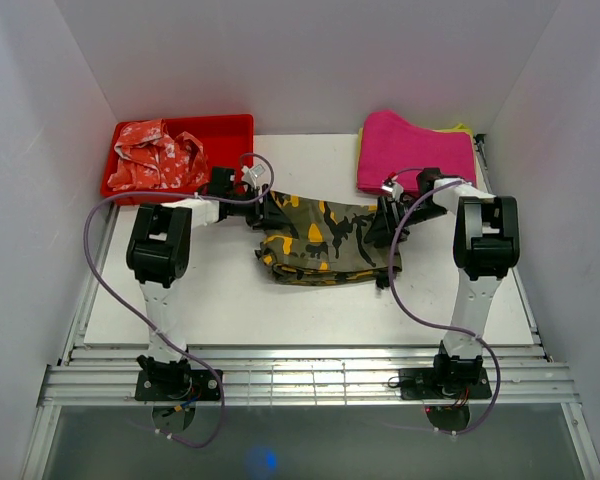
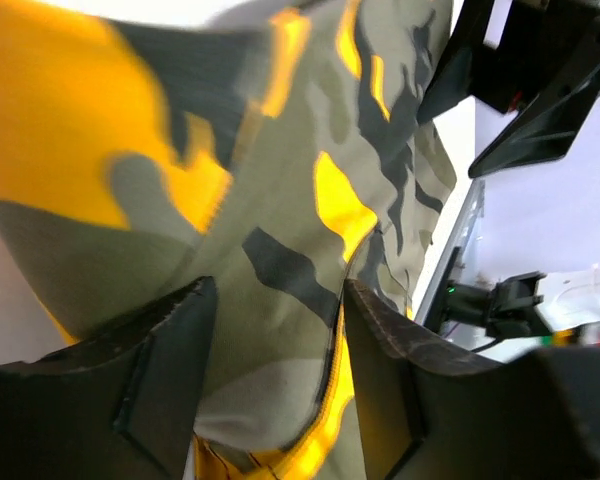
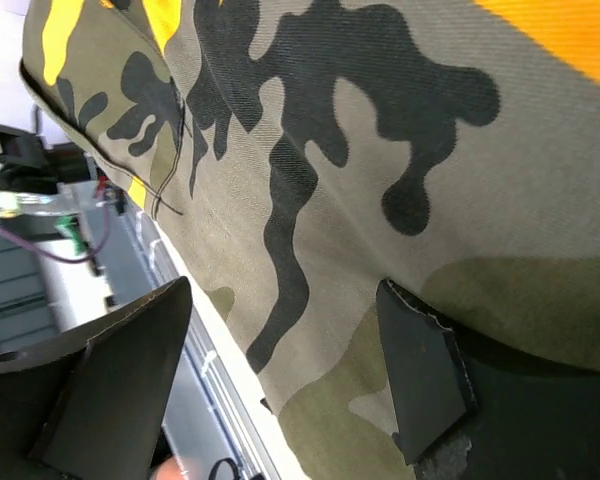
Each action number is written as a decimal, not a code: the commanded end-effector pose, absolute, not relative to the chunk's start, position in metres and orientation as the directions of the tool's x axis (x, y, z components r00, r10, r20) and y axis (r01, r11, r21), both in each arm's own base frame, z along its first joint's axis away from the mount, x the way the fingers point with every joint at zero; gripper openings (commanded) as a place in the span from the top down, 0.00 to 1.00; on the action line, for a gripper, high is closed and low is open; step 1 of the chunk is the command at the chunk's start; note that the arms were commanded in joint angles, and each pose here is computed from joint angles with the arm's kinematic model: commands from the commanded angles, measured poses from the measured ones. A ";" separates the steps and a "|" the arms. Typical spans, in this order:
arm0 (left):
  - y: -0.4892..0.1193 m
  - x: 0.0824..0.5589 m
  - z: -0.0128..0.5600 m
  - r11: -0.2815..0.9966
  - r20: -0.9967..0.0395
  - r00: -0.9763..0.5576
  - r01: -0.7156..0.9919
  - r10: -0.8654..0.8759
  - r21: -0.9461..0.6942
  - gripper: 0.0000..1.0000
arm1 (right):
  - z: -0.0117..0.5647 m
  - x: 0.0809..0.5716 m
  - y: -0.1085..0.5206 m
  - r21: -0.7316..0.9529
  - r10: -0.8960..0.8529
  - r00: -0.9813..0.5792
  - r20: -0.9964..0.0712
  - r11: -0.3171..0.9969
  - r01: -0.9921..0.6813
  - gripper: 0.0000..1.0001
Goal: Fold and stack the trousers
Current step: Neatly place the folded trousers to the corner
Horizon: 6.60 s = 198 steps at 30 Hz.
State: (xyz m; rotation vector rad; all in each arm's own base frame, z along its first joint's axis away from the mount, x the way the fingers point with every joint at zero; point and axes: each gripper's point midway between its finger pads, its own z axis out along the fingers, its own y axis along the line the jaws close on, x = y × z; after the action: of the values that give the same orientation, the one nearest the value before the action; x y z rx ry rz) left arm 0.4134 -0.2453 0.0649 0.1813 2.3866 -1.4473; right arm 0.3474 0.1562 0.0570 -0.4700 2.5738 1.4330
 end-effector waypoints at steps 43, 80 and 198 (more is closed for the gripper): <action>-0.458 0.267 0.087 0.069 -0.666 0.287 0.888 0.688 0.454 0.29 | 0.114 0.265 0.028 0.680 0.160 -0.931 -0.327 0.725 -0.114 0.02; -0.462 0.270 0.111 0.125 -0.835 0.039 0.984 0.548 0.128 1.00 | 0.062 0.304 0.081 0.840 0.316 -0.933 -0.170 0.542 0.030 0.10; -0.247 0.359 0.267 0.789 -0.909 -0.403 0.590 0.101 -0.174 1.00 | 0.271 0.381 0.070 0.033 -0.195 -0.410 -0.891 0.874 -0.486 0.92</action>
State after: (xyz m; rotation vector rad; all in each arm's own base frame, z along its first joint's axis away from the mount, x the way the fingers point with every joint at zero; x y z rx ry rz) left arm 0.3286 -0.2486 0.2020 0.4790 2.1598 -0.6990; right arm 0.3482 0.0902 0.1972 -0.4537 2.2374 0.5686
